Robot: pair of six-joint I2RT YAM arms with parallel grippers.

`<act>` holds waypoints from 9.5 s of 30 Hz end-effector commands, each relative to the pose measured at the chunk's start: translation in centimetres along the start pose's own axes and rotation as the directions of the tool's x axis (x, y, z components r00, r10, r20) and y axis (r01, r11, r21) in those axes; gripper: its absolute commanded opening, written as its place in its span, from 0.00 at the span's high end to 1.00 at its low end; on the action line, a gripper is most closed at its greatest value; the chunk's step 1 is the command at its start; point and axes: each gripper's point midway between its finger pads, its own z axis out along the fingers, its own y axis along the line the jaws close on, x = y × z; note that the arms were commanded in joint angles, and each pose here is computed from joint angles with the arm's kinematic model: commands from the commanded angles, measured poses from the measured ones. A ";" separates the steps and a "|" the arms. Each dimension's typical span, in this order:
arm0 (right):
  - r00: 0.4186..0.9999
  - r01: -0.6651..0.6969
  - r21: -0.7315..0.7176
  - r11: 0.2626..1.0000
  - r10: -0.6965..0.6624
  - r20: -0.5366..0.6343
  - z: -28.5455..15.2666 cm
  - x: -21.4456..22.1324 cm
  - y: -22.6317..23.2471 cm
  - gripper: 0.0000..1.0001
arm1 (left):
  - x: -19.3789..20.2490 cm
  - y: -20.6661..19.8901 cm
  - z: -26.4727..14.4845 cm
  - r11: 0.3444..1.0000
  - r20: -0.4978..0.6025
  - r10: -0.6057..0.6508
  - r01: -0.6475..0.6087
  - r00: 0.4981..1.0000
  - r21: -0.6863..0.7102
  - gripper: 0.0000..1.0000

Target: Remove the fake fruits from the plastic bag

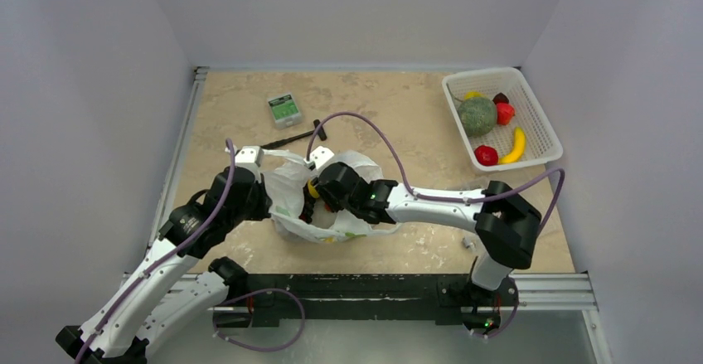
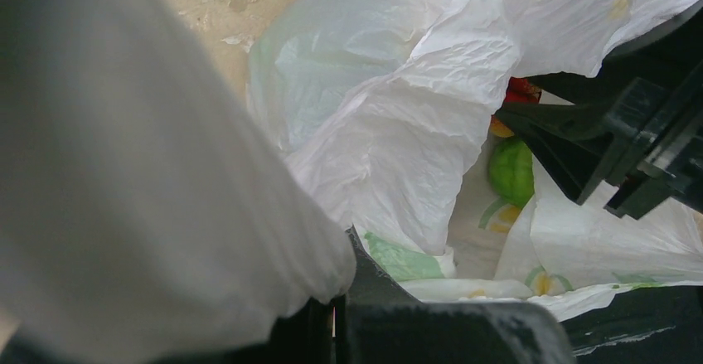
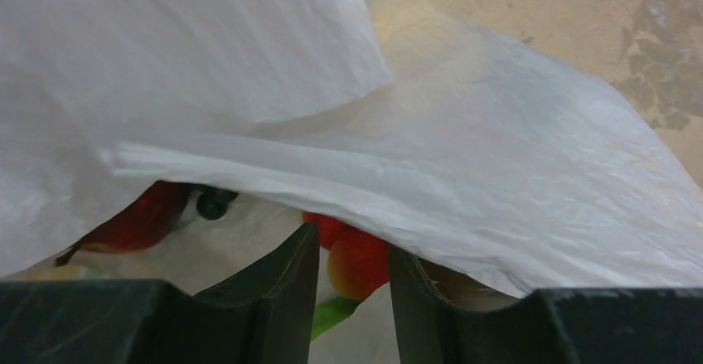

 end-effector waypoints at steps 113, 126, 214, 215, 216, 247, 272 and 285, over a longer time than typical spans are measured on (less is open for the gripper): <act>0.508 -0.844 0.471 0.257 0.102 0.855 -28.7 -9.4 -36.3 1.00 | -0.3 -0.5 -0.4 1.000 0.027 0.026 -0.026 0.999 -0.005 1.00; 0.596 -0.796 0.604 -0.035 0.127 0.793 -27.0 0.0 -46.8 1.00 | -0.4 -0.4 -0.5 1.000 0.033 0.026 -0.025 0.999 -0.002 1.00; 0.984 -0.169 0.165 0.972 0.158 0.078 0.6 2.7 -2.1 0.57 | 1.3 -1.4 2.2 0.962 -0.177 0.268 -0.273 0.947 -0.003 1.00; 0.984 -0.173 0.186 0.967 0.161 0.081 0.4 3.0 -2.5 0.55 | 1.3 -1.4 2.3 0.962 -0.179 0.270 -0.274 0.946 -0.002 1.00; 0.983 -0.174 0.192 0.966 0.160 0.087 0.3 3.1 -2.8 0.53 | 1.3 -1.4 2.3 0.961 -0.184 0.271 -0.276 0.945 -0.004 1.00; 0.916 0.111 0.159 0.981 -0.163 0.368 10.4 -2.5 0.2 0.06 | -1.3 0.0 -0.3 0.977 -0.002 0.206 -0.206 0.979 -0.057 1.00; 0.926 0.059 0.014 0.998 -0.060 0.372 4.8 -3.6 0.8 0.96 | -1.3 0.4 -0.3 0.975 -0.005 0.205 -0.204 0.979 -0.082 1.00; 0.946 -0.014 -0.239 0.971 0.090 0.313 2.1 -3.2 4.6 0.88 | -1.4 0.3 -0.3 0.975 -0.004 0.209 -0.208 0.978 -0.075 1.00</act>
